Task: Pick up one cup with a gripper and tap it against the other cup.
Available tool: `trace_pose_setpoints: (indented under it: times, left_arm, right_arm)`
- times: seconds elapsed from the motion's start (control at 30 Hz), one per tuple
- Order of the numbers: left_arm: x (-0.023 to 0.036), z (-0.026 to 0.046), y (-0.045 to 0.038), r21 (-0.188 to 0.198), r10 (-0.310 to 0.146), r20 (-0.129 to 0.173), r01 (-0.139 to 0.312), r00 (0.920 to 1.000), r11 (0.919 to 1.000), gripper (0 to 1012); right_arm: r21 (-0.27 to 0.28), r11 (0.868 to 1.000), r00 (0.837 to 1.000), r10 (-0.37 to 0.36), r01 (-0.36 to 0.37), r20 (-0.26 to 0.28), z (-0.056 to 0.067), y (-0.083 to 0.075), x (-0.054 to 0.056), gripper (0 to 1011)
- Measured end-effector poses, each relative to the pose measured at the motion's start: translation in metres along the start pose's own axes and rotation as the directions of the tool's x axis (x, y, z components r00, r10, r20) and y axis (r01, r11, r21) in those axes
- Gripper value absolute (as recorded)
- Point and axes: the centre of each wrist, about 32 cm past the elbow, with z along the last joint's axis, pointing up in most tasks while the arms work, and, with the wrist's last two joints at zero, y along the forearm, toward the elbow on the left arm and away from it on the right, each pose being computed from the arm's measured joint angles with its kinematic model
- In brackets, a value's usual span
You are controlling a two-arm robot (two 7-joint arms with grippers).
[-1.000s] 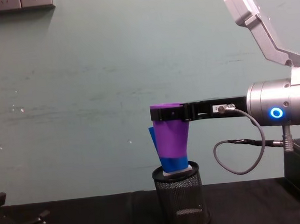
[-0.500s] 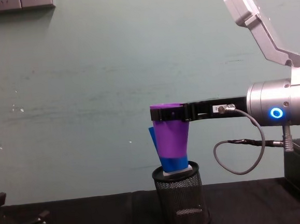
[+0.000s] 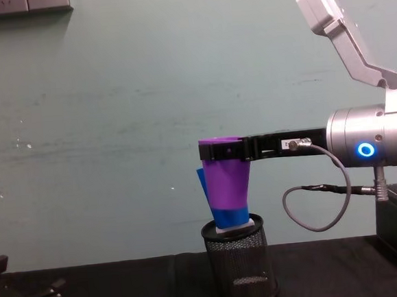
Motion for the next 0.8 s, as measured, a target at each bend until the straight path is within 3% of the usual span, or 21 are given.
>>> trace_pose_setpoints:
  times: [0.8]
  left_arm:
    - [0.0000,0.0000,0.0000,0.000,0.000,0.000,0.000,1.0000,1.0000,1000]
  right_arm:
    - [0.000,1.000,1.000,0.000,0.000,0.000,0.0000,0.0000,0.0000,732]
